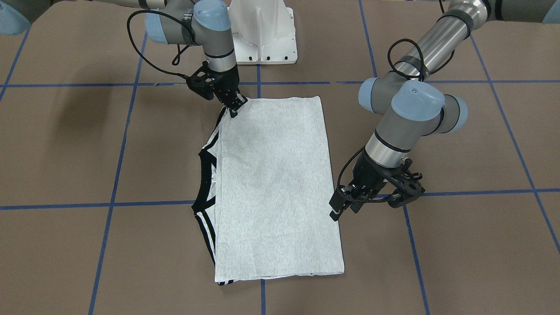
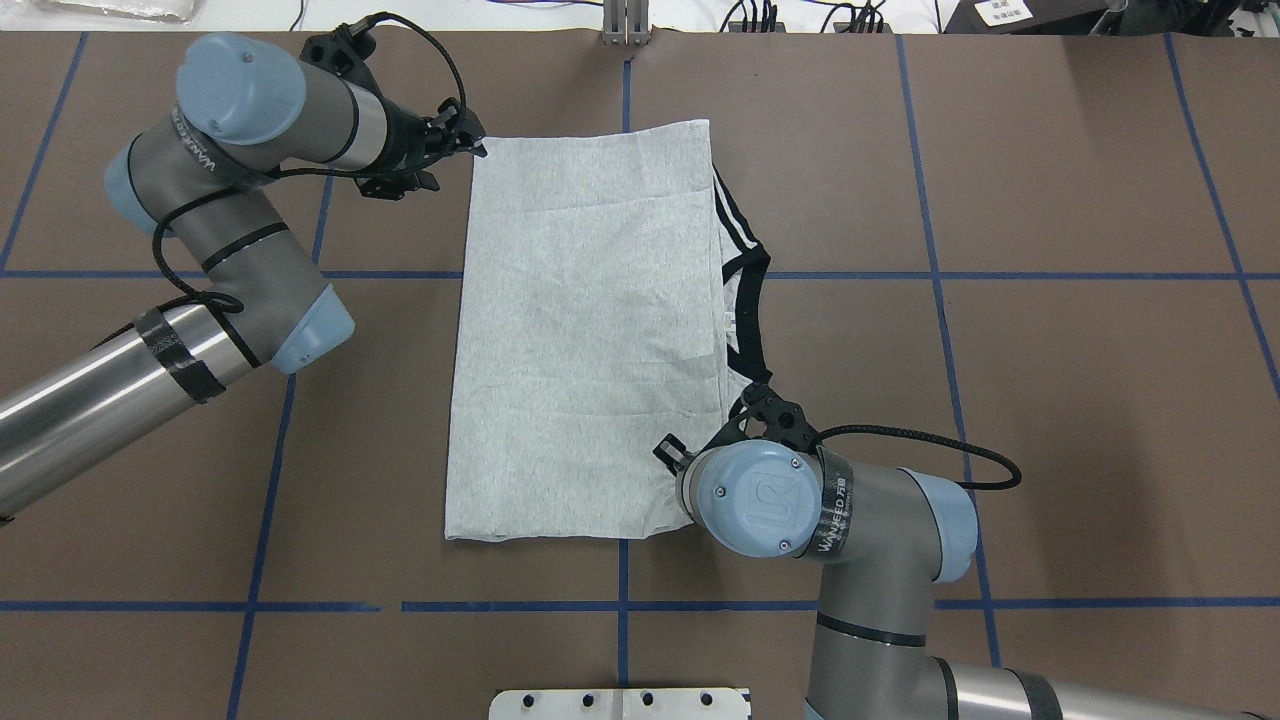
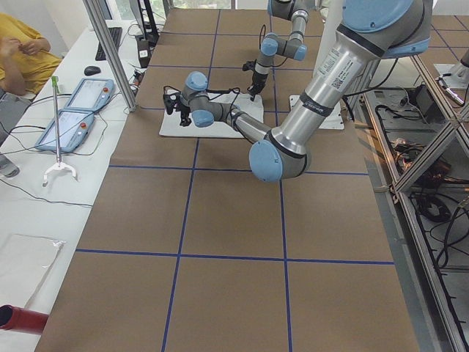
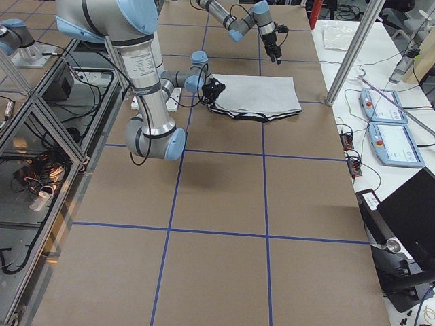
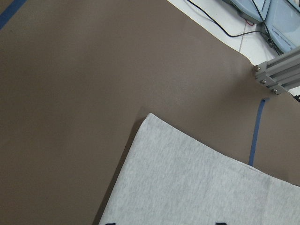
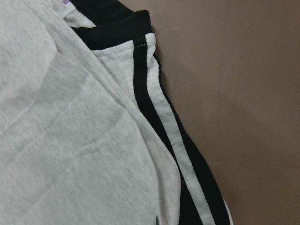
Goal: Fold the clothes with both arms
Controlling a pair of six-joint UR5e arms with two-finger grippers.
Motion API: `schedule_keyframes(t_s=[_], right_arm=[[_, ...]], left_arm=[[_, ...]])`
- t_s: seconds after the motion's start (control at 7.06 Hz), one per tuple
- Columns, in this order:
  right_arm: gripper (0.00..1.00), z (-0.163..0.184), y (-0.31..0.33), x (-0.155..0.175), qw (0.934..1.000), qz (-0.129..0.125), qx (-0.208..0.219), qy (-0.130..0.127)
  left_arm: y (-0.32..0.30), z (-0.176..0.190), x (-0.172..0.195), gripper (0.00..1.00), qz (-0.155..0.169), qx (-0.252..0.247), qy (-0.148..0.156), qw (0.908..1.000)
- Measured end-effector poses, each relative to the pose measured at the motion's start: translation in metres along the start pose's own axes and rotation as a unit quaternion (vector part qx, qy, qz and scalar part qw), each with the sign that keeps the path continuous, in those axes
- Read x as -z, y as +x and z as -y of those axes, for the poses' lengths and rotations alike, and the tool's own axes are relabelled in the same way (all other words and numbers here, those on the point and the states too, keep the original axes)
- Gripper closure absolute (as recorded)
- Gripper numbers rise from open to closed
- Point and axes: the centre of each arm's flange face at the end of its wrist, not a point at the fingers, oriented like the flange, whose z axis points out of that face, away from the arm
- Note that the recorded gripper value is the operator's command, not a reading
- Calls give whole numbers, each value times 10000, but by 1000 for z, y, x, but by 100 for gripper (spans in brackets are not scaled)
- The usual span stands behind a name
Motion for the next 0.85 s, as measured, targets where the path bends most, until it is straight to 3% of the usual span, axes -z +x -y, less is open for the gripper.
schedule_keyframes(t_s=[0.57, 0.85], right_arm=[[100, 13, -8, 25, 10000, -9, -63, -23], [100, 15, -7, 27, 10000, -26, -68, -25]], left_arm=[[0, -11, 7, 24, -82, 155, -65, 9998], [-12, -53, 22, 24, -209, 406, -301, 9985]])
